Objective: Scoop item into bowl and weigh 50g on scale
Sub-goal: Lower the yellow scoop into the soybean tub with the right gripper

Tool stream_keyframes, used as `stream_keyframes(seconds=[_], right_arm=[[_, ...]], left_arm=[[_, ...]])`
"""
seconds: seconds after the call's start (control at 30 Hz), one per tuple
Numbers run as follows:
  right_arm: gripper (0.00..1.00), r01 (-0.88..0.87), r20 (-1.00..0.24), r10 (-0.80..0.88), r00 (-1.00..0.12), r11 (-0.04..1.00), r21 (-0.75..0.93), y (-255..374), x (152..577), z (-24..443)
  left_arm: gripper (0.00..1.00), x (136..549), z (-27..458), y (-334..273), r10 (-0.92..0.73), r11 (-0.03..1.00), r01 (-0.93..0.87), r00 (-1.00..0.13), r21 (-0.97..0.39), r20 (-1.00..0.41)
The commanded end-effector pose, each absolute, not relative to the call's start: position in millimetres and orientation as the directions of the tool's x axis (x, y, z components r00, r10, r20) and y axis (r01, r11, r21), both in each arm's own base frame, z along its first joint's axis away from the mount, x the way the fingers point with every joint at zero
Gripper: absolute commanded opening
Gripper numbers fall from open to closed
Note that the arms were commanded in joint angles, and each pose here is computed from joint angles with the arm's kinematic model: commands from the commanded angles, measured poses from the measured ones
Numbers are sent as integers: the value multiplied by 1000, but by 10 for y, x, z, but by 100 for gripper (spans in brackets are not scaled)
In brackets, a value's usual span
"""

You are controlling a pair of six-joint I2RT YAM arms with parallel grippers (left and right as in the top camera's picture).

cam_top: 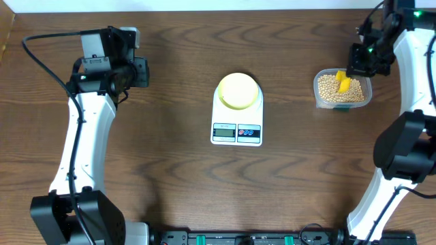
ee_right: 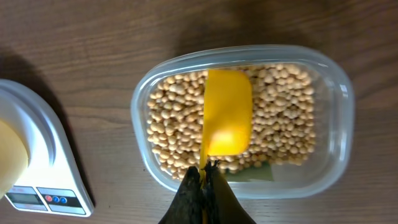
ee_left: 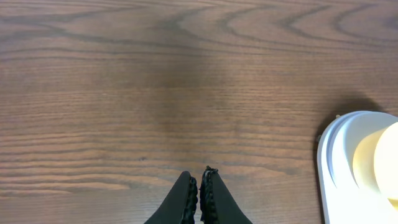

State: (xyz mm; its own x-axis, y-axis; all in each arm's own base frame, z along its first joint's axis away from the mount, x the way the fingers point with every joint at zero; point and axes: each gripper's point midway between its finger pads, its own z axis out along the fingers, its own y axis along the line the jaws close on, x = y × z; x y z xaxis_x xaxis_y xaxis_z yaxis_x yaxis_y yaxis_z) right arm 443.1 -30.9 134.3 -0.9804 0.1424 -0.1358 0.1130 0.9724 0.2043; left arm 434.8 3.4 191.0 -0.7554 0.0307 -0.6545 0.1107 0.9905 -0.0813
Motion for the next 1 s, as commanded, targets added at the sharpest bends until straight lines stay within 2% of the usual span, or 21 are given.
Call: stream_keyframes(seconds=[0.0,0.17,0.53,0.7,0.77,0.8,0.83,0.97], right_arm=[[1,59,-101,79,-992,980,188,-158,4389,1190],[1,43,-73,48,-996,997,60,-233,4324,1089],[1,44,-38,45,-998,999,16,-292,4241,1003],[6,45,-39,45,-998,999,5,-317,4242,1013],[15,46,-49,46,-998,999,4,-322,4265,1047],[35,46,-62,46,-997,999,5,-322,4291,1093],[65,46,-78,46,-996,999,4,-326,4326,1160],[87,47,-116,47,-992,999,2,-339,4400,1305]], left_arm=[[8,4341,1742,-53,38,987,128,-787,-101,-616],[8,4341,1692,-83,43,986,133,-795,-104,-605],[8,4282,1649,-87,42,985,130,-813,-110,-581],[8,4275,1645,-88,42,985,129,-814,-111,-579],[8,4269,1641,-88,42,985,129,-816,-111,-576],[8,4268,1640,-88,42,985,129,-817,-112,-576],[8,4268,1640,-88,42,985,129,-817,-112,-576],[8,4259,1634,-89,41,985,128,-819,-112,-572]])
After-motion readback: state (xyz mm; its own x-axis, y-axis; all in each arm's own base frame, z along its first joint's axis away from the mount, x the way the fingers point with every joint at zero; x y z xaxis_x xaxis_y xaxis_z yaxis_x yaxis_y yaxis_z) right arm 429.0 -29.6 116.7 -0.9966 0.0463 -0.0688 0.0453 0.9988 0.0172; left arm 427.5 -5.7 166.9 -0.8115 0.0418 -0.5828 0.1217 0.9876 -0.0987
